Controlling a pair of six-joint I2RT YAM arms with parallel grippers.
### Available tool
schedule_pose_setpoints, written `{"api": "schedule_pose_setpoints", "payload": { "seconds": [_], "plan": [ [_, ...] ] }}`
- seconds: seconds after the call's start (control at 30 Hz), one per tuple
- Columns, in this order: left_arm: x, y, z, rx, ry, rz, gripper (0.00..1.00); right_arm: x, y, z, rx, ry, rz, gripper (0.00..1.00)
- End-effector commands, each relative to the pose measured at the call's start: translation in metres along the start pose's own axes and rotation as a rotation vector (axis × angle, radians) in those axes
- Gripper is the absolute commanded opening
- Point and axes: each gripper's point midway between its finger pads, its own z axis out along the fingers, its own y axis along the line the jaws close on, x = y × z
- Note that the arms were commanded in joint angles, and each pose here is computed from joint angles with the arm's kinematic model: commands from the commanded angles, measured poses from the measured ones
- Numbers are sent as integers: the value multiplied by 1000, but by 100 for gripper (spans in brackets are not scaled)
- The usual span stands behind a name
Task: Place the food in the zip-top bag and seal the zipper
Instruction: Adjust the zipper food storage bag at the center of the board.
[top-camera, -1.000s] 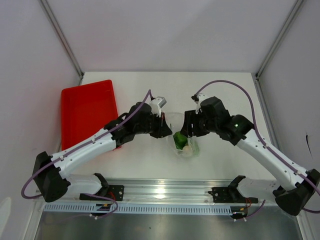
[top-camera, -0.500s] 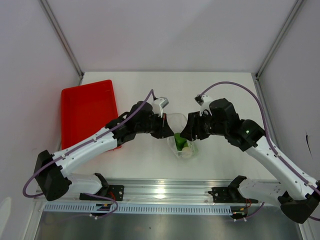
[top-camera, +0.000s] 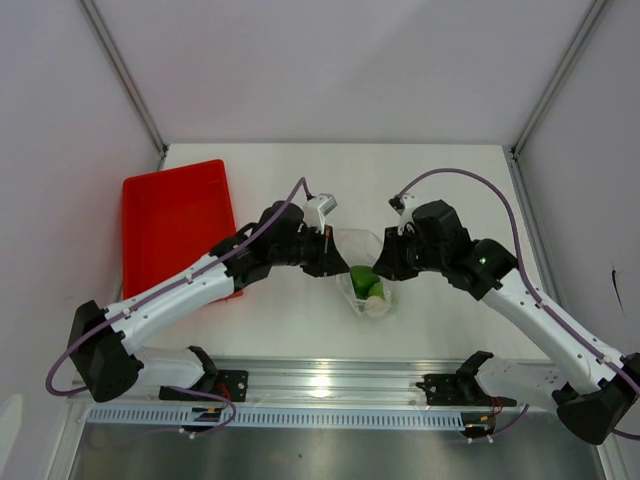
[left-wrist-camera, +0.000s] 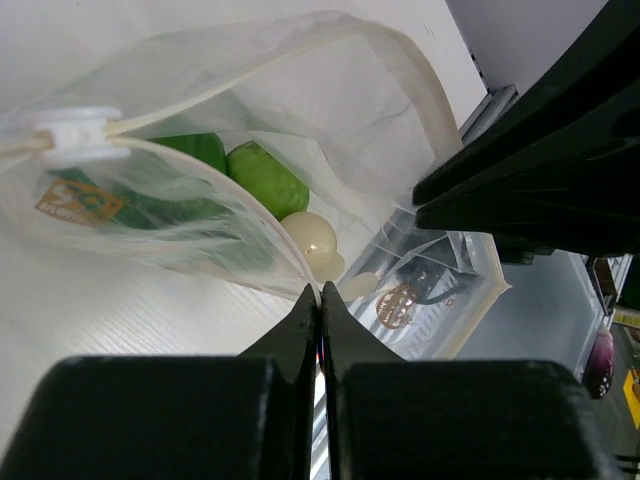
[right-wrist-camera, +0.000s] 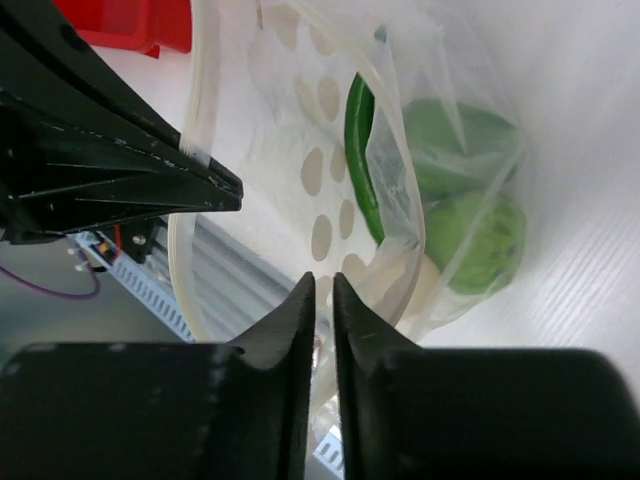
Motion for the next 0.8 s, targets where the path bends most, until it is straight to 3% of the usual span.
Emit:
{"api": "schedule_pose_setpoints", "payload": {
  "seconds": [0.0, 0.03, 0.2, 0.27, 0.3, 0.4, 0.57, 0.77],
  "plan": [
    [-20, -17, -10, 63, -59, -8, 1, 0, 8, 8, -58, 0, -25, 12],
    [-21, -16, -9, 63, -60, -22, 1, 1, 12, 8, -69, 4, -29, 0],
    [-26, -17, -12, 86, -66, -48, 1, 1, 26, 2, -114, 0, -78, 0],
    [-25, -17, -12, 88, -63, -50, 1, -8, 20, -10, -65, -36, -78, 13],
    [-23, -16, -12, 88, -60, -52, 1, -14, 20, -19, -55, -69, -79, 31],
    [-21, -15, -12, 90, -58, -53, 1, -28, 20, -36, -35, -126, -72, 50],
    [-18, -13, -11, 88, -51, -58, 1, -38, -16, -44, 120, -127, -2, 52],
    [-20, -15, -14, 95, -57, -53, 1, -34, -13, -32, 76, -102, 3, 51]
  ]
}}
